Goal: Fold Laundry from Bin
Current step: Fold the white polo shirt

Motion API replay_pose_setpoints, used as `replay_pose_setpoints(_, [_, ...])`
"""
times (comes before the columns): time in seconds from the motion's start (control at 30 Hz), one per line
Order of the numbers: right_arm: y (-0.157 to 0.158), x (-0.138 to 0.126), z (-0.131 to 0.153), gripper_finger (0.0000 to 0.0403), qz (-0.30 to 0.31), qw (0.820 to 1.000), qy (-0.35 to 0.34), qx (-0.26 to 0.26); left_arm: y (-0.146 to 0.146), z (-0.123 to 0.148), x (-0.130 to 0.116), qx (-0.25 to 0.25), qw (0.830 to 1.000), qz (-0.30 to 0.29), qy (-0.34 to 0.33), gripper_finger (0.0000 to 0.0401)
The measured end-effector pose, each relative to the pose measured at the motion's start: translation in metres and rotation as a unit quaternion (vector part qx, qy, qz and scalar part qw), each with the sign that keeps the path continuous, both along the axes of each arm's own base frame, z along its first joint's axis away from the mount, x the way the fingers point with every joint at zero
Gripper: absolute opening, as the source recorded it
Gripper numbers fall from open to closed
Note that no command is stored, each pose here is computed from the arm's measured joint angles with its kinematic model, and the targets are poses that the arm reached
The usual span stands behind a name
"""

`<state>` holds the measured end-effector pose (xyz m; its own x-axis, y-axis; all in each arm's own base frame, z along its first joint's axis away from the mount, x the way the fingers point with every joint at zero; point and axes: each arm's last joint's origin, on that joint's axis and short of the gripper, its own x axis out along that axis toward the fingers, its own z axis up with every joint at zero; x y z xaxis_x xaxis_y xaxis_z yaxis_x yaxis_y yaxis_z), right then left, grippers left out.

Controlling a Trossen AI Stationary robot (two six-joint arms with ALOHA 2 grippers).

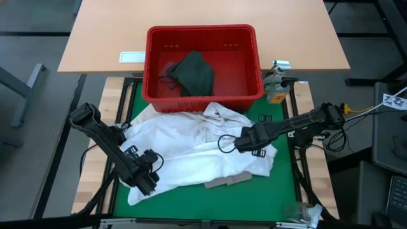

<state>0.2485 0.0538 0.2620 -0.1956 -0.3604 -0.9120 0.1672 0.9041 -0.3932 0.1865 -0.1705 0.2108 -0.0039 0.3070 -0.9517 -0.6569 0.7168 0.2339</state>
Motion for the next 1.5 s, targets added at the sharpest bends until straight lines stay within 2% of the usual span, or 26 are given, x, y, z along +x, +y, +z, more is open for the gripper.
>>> replay_pose_setpoints(0.4, [-0.02, 0.006, 0.002, 0.0, 0.11, 0.99, 0.025, -0.089, -0.003, -0.011, 0.003, 0.017, 1.0, 0.004, 0.02, 0.0])
replay_pose_setpoints(0.5, [-0.024, 0.009, 0.002, 0.0, 0.139, 0.986, 0.028, -0.092, -0.004, -0.011, 0.003, 0.016, 1.0, 0.003, 0.022, 0.0])
replay_pose_setpoints(0.6, [-0.026, 0.013, 0.001, 0.0, 0.173, 0.98, 0.028, -0.097, -0.004, -0.012, 0.002, 0.009, 1.0, 0.006, 0.03, 0.0])
replay_pose_setpoints(0.77, [-0.028, 0.019, 0.003, 0.0, 0.219, 0.963, 0.026, -0.152, -0.005, -0.012, 0.001, -0.002, 0.999, 0.01, 0.041, 0.0])
replay_pose_setpoints(0.87, [-0.029, 0.021, 0.003, 0.0, 0.224, 0.958, 0.021, -0.177, -0.005, -0.012, 0.001, -0.003, 0.999, 0.004, 0.043, 0.0])
replay_pose_setpoints(1.07, [-0.028, 0.022, 0.003, 0.0, 0.221, 0.961, 0.014, -0.165, -0.005, -0.012, 0.001, -0.004, 0.999, -0.004, 0.046, 0.0006])
replay_pose_setpoints(1.33, [-0.028, 0.022, 0.003, 0.0004, 0.221, 0.961, 0.011, -0.164, -0.005, -0.012, 0.001, -0.004, 0.999, -0.004, 0.046, 0.0066])
replay_pose_setpoints(1.5, [-0.028, 0.023, 0.003, 0.0039, 0.228, 0.959, 0.01, -0.171, -0.004, -0.012, 0.002, 0.01, 0.999, -0.007, 0.032, 0.0095])
